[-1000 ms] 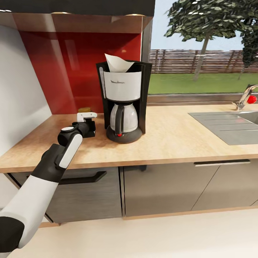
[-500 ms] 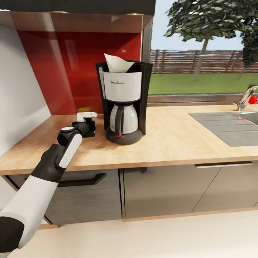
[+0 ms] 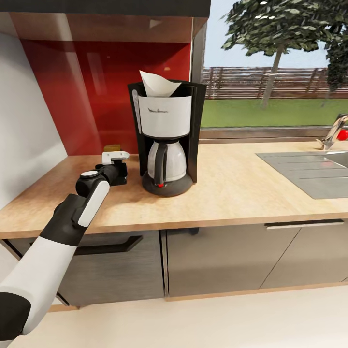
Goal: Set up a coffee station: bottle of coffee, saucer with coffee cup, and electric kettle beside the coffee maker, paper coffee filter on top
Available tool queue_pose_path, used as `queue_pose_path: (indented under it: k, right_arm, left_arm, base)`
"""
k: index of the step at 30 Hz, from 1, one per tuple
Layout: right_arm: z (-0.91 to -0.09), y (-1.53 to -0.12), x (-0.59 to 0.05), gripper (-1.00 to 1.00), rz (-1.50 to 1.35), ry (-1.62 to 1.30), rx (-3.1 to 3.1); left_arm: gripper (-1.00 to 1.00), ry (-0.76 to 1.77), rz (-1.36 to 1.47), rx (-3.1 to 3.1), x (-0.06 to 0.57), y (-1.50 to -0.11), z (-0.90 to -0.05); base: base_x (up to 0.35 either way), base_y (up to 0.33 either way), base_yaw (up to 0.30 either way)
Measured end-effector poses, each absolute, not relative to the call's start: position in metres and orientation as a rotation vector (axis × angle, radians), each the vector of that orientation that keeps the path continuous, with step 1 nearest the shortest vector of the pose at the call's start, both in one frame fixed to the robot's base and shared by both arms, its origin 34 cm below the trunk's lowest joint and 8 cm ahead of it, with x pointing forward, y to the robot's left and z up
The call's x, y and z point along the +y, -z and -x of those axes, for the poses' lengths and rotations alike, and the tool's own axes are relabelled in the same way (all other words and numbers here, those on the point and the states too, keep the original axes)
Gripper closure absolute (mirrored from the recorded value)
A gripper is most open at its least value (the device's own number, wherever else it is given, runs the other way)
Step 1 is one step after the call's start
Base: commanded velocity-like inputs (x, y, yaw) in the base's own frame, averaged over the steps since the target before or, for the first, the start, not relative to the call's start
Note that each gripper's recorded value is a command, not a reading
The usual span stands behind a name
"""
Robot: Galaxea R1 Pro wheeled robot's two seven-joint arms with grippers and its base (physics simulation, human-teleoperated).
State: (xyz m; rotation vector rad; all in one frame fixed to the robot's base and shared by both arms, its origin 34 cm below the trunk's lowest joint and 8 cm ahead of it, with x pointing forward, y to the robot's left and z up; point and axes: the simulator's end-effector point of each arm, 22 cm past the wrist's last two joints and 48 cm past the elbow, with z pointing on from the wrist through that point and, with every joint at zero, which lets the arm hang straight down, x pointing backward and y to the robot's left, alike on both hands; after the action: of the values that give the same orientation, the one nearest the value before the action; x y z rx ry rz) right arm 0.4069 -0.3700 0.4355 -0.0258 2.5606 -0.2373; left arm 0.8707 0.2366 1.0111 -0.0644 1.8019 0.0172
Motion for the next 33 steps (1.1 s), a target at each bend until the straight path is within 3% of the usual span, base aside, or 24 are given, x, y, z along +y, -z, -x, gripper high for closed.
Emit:
queue_pose_path:
  k: [33]
  right_arm:
    - [-0.405,-0.420,-0.370,-1.00,0.026,0.237,2.561]
  left_arm:
    - [1.00,-0.023,0.065,1.802,0.241,-0.996,-0.869]
  base:
    - [0.000,0.000,0.000]
